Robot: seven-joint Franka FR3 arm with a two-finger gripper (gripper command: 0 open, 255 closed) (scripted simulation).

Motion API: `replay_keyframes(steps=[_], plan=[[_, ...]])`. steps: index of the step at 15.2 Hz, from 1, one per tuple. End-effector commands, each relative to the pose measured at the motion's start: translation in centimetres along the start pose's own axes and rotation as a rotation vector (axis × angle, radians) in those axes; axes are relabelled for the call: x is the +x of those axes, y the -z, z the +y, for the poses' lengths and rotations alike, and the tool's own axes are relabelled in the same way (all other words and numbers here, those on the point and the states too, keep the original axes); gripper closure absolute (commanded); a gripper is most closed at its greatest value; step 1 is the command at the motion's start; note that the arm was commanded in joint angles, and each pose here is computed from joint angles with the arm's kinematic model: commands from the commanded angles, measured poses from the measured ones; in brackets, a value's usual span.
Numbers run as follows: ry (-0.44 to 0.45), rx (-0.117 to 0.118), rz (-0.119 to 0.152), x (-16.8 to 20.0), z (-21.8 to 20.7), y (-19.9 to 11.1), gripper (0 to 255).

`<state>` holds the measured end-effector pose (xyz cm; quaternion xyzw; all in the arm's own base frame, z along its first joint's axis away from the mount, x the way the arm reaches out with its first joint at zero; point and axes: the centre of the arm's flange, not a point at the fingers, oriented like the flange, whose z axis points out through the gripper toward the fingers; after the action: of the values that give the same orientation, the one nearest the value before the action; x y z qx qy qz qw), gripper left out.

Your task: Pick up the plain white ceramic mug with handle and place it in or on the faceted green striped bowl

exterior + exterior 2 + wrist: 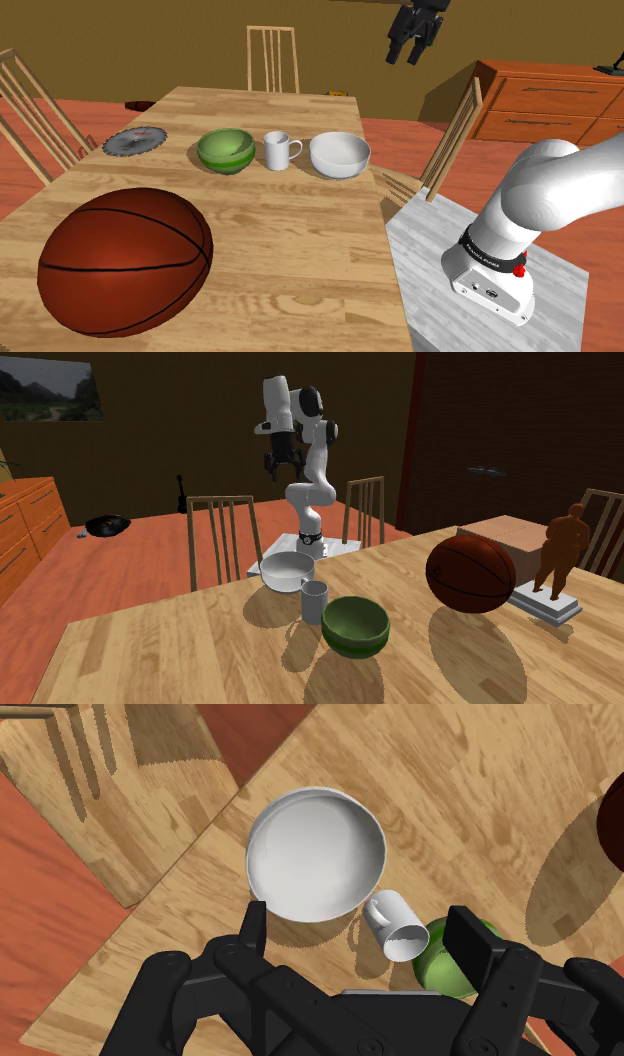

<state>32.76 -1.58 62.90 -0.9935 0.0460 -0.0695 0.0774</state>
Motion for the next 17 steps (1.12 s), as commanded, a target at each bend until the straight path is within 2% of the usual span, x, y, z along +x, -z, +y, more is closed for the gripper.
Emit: replay_keyframes(steps=[1, 17], plan=[[0.000, 0.000, 0.000, 0.0, 0.0, 0.0, 0], [0.045, -0.083, -0.024, 12.3, -8.0, -16.1, 0]])
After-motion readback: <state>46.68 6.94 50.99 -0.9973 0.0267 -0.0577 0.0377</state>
